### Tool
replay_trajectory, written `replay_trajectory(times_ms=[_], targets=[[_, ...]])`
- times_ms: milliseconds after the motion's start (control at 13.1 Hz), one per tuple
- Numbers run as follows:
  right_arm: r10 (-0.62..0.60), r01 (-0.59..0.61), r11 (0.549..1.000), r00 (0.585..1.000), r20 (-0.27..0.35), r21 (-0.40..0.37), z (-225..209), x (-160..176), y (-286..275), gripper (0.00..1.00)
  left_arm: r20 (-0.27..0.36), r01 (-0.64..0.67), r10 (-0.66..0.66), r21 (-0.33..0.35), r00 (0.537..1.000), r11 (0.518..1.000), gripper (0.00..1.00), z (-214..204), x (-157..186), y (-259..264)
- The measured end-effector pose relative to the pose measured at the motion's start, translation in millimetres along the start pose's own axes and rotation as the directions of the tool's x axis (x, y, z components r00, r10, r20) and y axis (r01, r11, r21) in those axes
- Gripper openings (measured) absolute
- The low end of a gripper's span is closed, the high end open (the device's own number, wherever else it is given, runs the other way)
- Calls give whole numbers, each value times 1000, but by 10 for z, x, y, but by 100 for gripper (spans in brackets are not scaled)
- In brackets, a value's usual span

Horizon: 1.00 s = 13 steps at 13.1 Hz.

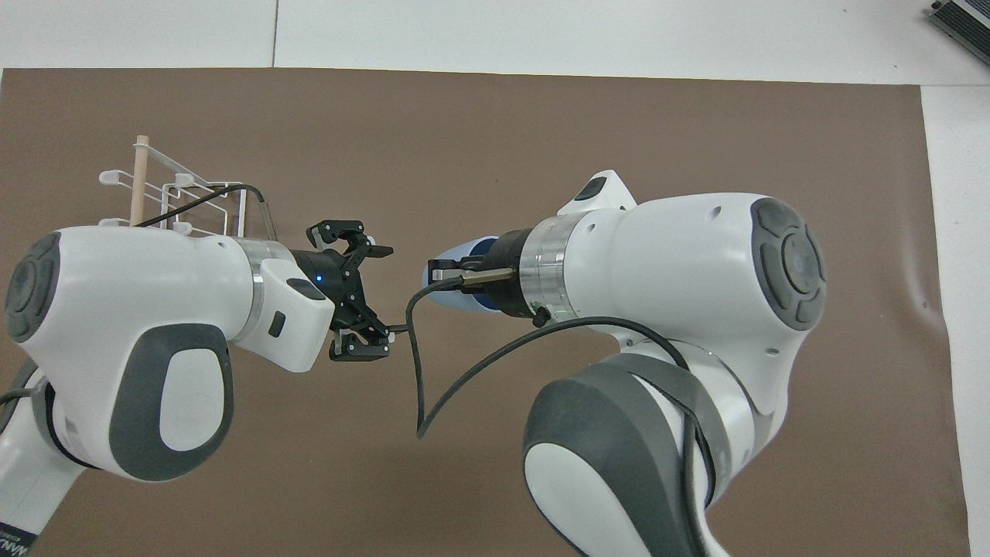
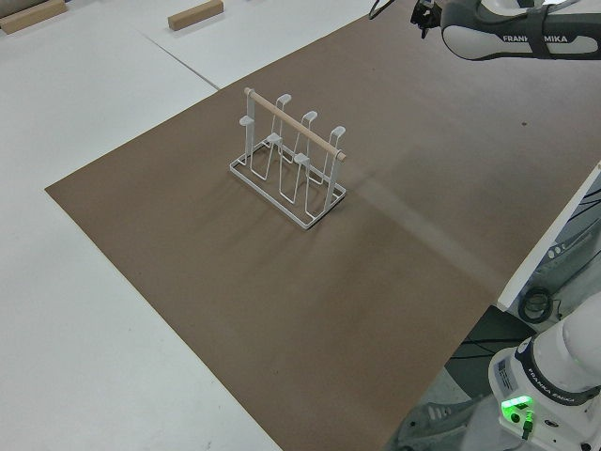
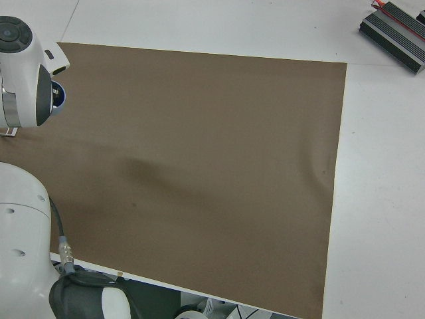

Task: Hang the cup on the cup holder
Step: 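Grasp the cup with the left gripper from the right gripper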

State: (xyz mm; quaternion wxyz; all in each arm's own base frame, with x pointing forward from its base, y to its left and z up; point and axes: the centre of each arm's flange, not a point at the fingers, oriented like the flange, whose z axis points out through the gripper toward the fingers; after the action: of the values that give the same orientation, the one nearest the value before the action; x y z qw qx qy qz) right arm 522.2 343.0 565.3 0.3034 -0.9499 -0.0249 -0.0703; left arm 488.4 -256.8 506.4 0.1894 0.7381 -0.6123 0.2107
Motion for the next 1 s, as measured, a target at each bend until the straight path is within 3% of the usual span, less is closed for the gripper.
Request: replay_trajectory(times_ms=[383,996], targets=[[0,0,1000,1000,0,0,2,-1,2,5,-23,16,-16,-5,1000,1000,100,21,374,181],[1,-1,1000,1000,1,0,3,-1,3,5,-58,11,-8,59,998,998,100,68,544,214]])
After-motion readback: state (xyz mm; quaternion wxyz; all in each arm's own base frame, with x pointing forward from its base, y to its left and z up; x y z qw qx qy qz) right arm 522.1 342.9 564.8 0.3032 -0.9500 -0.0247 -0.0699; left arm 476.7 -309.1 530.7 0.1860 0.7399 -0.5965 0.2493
